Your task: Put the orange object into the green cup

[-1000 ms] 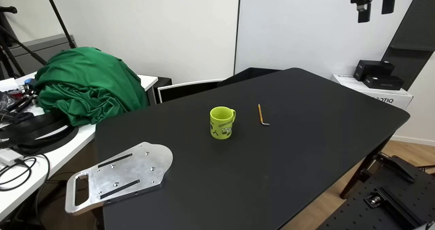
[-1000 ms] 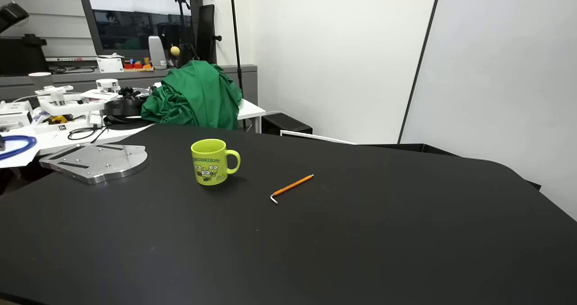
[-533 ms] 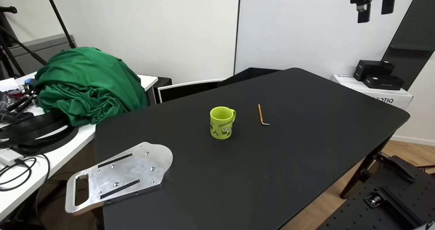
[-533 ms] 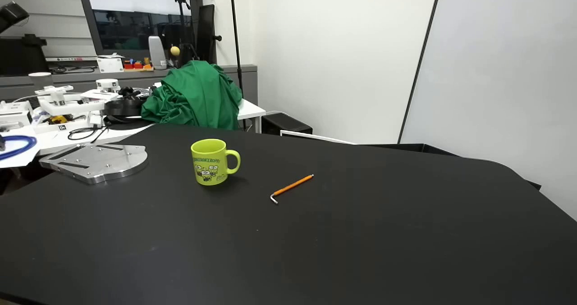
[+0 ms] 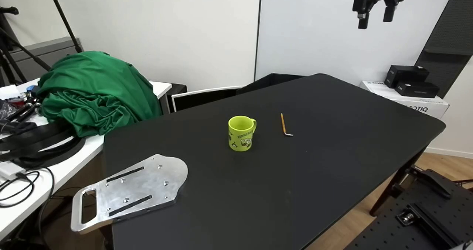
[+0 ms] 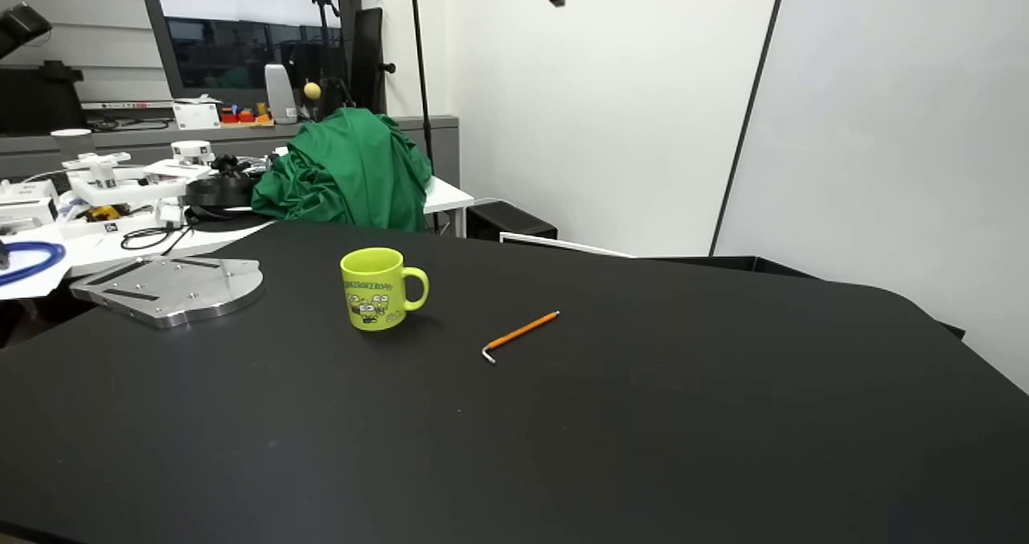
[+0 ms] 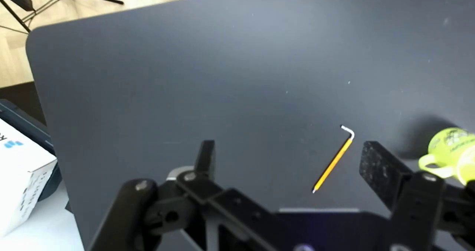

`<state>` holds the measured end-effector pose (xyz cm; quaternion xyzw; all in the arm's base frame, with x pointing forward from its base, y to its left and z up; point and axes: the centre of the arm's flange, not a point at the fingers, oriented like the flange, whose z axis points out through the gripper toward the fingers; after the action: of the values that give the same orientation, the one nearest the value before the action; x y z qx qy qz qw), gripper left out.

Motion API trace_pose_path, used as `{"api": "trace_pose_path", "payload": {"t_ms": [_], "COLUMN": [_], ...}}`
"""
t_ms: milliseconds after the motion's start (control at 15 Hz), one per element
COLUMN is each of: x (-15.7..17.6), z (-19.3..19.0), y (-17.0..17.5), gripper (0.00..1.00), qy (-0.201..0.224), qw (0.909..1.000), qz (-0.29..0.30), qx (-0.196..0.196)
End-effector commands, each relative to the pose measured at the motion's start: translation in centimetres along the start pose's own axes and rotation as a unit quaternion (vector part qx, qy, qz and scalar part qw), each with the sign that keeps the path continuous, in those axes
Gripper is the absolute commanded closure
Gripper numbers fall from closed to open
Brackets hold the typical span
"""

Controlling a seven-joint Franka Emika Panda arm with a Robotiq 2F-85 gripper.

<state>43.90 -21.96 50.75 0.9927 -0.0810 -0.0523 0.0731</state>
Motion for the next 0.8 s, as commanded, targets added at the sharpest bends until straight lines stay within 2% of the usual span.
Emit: {"api": "trace_pose_path", "payload": {"t_ms": [0,200,400,600,733], "x": [7.1,12.1,16.2,18.6,19.4], "z": [0.5,2.1,3.6,5.7,7.4], "y": [2.9,4.1,3.0,0.0,-2.5], "gripper": [0.00,0.00,0.00,0.00,0.00], "qy": [0.014,0.030,0.016,0.033,0.049], "qw": [0.9981,0.9889,0.9753,0.9577,0.9452], "qz": [0.055,0.132,0.199,0.268,0.311], "qx": [0.023,0.061,0.095,0.099,0.084]}}
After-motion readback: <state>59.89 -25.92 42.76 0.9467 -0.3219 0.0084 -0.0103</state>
